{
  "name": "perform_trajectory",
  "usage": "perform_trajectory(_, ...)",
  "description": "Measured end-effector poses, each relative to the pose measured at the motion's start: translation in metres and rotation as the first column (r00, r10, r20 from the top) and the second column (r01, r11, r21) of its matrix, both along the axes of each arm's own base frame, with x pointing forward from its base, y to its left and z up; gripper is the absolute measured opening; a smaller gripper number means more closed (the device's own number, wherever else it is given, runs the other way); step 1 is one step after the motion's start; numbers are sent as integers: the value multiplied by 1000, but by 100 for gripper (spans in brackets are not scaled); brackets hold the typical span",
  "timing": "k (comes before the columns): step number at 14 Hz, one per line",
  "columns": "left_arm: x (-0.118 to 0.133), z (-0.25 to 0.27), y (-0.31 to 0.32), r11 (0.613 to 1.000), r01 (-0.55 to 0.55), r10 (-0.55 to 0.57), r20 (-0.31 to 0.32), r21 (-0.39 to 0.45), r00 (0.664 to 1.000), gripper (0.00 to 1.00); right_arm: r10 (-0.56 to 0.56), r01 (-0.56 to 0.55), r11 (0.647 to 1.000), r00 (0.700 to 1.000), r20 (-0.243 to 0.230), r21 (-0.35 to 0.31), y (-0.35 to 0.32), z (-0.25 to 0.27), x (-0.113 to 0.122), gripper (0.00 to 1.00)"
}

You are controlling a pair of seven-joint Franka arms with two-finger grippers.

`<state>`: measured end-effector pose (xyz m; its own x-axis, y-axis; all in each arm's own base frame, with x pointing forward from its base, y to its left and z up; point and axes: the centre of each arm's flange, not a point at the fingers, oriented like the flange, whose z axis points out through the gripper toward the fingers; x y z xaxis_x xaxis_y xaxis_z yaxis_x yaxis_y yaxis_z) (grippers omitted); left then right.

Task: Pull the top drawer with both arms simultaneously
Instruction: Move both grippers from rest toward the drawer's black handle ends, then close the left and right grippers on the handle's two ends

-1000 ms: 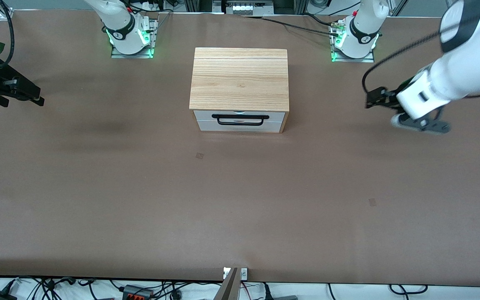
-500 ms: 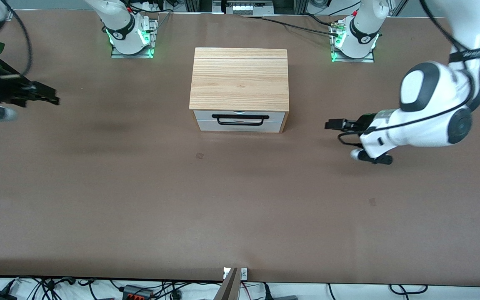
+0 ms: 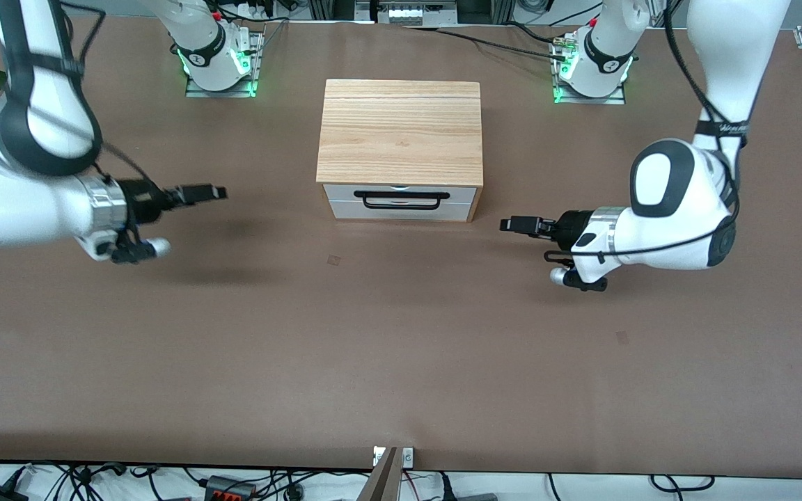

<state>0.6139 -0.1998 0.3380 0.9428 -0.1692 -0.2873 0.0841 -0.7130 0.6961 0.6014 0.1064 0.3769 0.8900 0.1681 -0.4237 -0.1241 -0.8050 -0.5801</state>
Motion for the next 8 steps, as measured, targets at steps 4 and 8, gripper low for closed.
perform_trajectory(4,1,-48,-18,984,-37,28,-53,-174,998,100,-20,17,962,1000,10,272,57,-42,7,100)
perform_trajectory(8,-6,-77,-44,968,-6,0,-22,-250,1000,100,-81,59,885,996,27,461,120,-106,0,100)
